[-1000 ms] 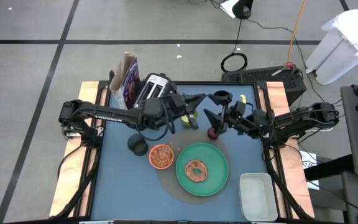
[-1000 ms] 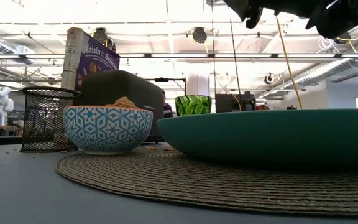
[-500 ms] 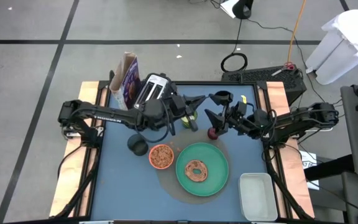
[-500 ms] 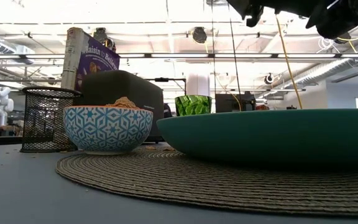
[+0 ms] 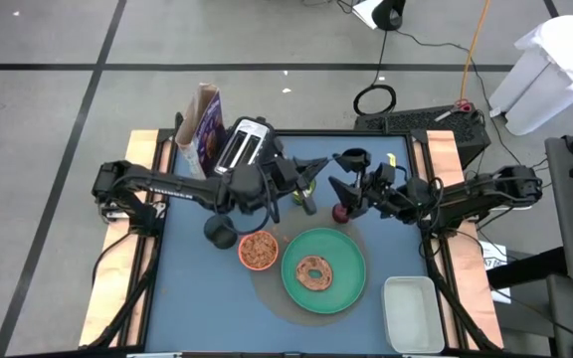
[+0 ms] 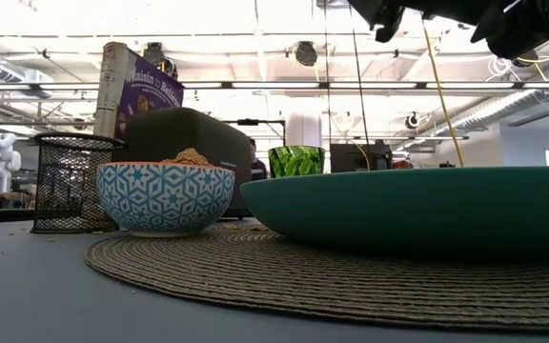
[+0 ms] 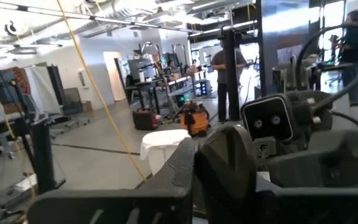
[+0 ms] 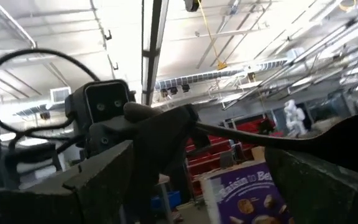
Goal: Arrange a breakfast setting
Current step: Put the spoon beside the orange bowl
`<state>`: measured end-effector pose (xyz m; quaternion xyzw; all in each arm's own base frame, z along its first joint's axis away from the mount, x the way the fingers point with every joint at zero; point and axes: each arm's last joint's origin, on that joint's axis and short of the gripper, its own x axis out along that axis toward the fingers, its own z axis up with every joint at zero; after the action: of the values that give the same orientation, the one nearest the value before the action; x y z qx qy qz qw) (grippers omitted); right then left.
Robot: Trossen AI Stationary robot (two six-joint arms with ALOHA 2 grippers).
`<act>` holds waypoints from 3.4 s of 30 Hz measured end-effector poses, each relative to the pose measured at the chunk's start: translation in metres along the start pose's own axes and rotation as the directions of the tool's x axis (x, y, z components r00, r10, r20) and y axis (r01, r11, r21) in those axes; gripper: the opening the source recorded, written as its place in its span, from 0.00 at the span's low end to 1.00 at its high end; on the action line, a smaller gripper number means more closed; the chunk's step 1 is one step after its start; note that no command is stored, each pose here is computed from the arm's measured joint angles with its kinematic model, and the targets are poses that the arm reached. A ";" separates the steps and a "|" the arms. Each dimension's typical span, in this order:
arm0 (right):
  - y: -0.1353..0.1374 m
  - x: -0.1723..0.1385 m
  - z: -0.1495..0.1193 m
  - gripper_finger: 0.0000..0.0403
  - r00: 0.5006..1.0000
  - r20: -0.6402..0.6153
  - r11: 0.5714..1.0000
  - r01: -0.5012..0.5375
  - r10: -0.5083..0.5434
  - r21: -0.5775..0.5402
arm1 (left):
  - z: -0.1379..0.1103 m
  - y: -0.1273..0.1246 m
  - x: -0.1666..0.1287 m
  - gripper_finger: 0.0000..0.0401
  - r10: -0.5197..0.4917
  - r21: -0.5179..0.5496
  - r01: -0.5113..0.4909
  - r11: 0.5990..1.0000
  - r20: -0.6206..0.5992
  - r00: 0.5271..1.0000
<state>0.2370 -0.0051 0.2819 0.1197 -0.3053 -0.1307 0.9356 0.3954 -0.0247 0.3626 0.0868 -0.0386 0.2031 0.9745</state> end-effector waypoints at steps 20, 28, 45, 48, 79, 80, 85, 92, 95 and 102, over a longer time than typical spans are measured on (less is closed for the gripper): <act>-0.002 0.000 0.007 0.87 0.991 0.075 0.959 0.089 -0.113 0.268 | -0.002 -0.006 -0.002 0.03 0.002 0.049 -0.001 0.999 -0.016 1.000; -0.003 0.000 0.007 0.70 0.989 0.075 0.959 0.100 -0.124 0.266 | -0.002 -0.006 -0.002 0.03 -0.004 0.047 0.005 0.999 -0.013 1.000; -0.003 0.000 0.006 0.26 0.989 0.067 0.960 0.106 -0.128 0.261 | -0.010 -0.010 -0.004 0.03 -0.045 0.045 0.050 0.998 -0.099 0.994; -0.003 0.000 0.006 0.20 0.990 0.066 0.960 0.102 -0.123 0.260 | -0.011 -0.009 -0.004 0.03 -0.043 0.046 0.048 0.998 -0.102 0.994; -0.005 0.000 -0.004 0.00 0.989 -0.031 0.976 0.148 -0.145 0.157 | -0.023 -0.004 -0.002 0.27 -0.014 -0.004 0.013 1.000 -0.204 0.979; -0.005 0.000 -0.005 0.00 0.989 -0.034 0.977 0.148 -0.144 0.156 | -0.025 -0.002 -0.002 0.27 -0.009 0.002 0.010 1.000 -0.218 0.976; -0.006 0.000 -0.010 0.00 0.985 -0.083 0.978 0.160 -0.149 0.133 | -0.029 0.004 0.001 0.27 0.013 -0.006 -0.015 1.000 -0.249 0.968; -0.006 -0.001 -0.014 0.00 0.981 -0.123 0.978 0.166 -0.151 0.126 | -0.030 0.005 0.001 0.27 0.013 -0.001 -0.014 1.000 -0.262 0.965; -0.005 -0.001 -0.014 0.00 0.985 -0.128 0.980 0.135 -0.117 0.146 | -0.032 0.005 0.000 0.27 0.012 -0.007 -0.015 1.000 -0.275 0.961; -0.004 -0.001 -0.014 0.00 0.988 -0.134 0.983 0.092 -0.072 0.156 | -0.034 0.004 0.000 0.27 -0.001 -0.027 -0.007 1.000 -0.295 0.956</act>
<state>0.2440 -0.0062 0.2695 0.2158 -0.2493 -0.1360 0.9342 0.3949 -0.0145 0.3301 0.0418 0.1040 0.2146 0.9702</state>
